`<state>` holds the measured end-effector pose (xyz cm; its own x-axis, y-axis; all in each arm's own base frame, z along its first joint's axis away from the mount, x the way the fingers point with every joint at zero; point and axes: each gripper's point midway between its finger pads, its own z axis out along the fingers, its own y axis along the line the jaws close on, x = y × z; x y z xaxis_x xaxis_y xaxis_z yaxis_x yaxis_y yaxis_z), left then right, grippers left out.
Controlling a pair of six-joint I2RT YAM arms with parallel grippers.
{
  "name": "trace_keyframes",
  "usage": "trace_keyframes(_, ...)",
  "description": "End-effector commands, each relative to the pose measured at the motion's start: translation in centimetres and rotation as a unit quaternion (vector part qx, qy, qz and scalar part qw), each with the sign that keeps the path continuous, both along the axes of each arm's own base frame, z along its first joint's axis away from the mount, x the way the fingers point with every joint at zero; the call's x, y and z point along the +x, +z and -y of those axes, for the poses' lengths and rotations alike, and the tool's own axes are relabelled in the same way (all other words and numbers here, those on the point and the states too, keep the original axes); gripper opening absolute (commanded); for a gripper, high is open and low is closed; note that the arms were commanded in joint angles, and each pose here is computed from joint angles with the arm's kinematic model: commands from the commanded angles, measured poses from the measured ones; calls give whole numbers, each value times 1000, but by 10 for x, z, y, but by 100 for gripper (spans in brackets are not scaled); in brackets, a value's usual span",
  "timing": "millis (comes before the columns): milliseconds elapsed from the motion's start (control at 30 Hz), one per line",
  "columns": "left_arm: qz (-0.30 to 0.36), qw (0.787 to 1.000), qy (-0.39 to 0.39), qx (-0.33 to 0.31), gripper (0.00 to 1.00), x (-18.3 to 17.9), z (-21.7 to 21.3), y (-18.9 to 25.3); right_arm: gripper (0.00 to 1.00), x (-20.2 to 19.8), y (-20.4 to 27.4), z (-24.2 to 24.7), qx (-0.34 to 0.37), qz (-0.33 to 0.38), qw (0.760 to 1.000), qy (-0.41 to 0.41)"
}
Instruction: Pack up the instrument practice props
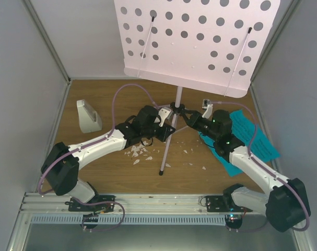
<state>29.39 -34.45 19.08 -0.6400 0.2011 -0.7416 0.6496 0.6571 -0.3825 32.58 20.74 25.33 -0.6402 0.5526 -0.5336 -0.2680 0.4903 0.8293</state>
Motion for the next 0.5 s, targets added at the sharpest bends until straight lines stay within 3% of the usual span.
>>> trace_keyframes(0, 9, 1000, 13, 2, 0, 8, -3, 5, 11, 5, 46, 22, -107, 122, 986, -36)
trace_keyframes(233, 11, 1000, 20, 16, 0, 8, -8, 0, 53, -10, 66, 35, -118, 172, 977, -46)
trace_keyframes(367, 17, 1000, 15, 19, 0, 7, -10, 1, 62, -25, 104, 29, -83, 243, 966, -2)
trace_keyframes(467, 23, 1000, 10, 16, 0, 6, -9, 5, 63, -26, 117, 30, -56, 273, 960, 40)
